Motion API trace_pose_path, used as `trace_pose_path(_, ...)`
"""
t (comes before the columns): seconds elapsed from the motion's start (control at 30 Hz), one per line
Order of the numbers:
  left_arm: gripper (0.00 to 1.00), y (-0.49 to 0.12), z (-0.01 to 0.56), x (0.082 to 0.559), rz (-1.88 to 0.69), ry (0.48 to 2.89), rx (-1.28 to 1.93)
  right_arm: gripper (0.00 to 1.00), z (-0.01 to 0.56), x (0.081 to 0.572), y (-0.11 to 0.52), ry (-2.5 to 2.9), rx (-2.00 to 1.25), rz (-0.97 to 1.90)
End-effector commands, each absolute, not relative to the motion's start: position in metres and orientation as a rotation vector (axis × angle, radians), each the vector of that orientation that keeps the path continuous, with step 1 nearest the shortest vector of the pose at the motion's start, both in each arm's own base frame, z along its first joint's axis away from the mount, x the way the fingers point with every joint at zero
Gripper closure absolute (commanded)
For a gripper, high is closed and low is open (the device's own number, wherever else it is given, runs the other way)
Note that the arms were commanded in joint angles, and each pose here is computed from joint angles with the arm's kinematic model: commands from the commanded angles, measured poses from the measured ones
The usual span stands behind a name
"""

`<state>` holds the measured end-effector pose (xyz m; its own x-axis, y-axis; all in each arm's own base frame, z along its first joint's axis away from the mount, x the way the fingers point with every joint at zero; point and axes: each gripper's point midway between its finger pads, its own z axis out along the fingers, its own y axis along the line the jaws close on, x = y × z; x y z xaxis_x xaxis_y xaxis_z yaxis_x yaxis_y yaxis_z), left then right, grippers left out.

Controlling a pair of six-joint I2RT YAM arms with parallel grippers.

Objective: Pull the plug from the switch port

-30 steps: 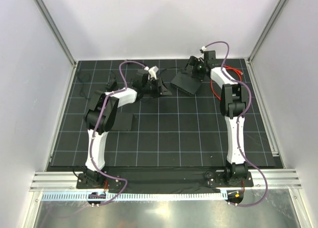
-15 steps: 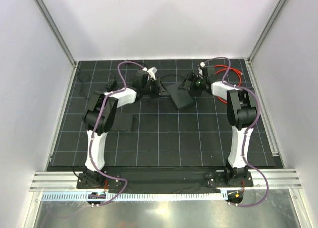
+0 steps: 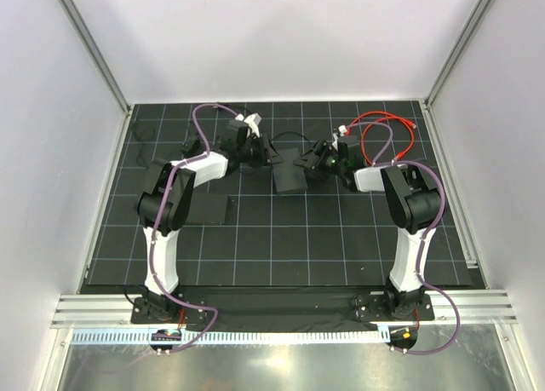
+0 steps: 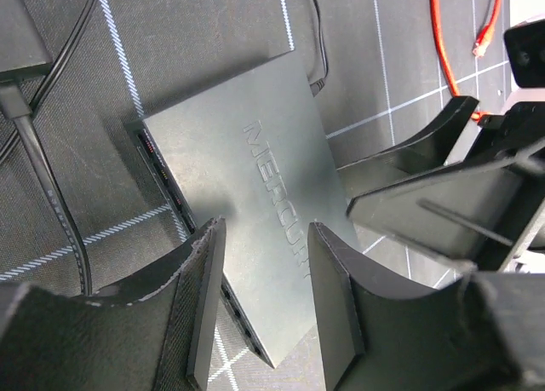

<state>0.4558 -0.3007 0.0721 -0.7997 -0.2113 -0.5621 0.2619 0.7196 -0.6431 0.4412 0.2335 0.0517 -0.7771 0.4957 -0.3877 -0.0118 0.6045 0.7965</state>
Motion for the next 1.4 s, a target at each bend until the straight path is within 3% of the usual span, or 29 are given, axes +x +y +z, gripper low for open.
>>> trace_pose_path(0.0, 0.54, -0.300, 0.098, 0.464, -0.950, 2.219, 0.059, 0.37, 0.095, 0.465, 0.236, 2.024, 0.414, 1.191)
trace_pose_path(0.07, 0.54, -0.298, 0.098, 0.466, -0.916, 2.211, 0.049, 0.45, 0.099, 0.472, 0.237, 1.964, 0.455, 1.221)
trace_pose_path(0.37, 0.55, -0.320, 0.118, 0.458, -0.778, 2.133, 0.162, 0.53, 0.070, 0.494, 0.221, 1.947, 0.664, 1.143)
trace_pose_path(0.7, 0.57, -0.318, 0.104, 0.466, -0.729, 2.162, 0.101, 0.58, 0.047, 0.462, 0.234, 2.013, 0.696, 1.224)
trace_pose_path(0.97, 0.57, -0.311, 0.100, 0.468, -0.667, 2.175, 0.104, 0.64, 0.066, 0.433, 0.272, 1.999, 0.592, 1.292)
trace_pose_path(1.17, 0.58, -0.312, 0.092, 0.465, -0.669, 2.212, 0.116, 0.63, 0.069, 0.438, 0.262, 1.976, 0.603, 1.236)
trace_pose_path(1.37, 0.62, -0.303, 0.080, 0.458, -0.635, 2.275, 0.028, 0.55, 0.059, 0.451, 0.252, 1.954, 0.693, 1.264)
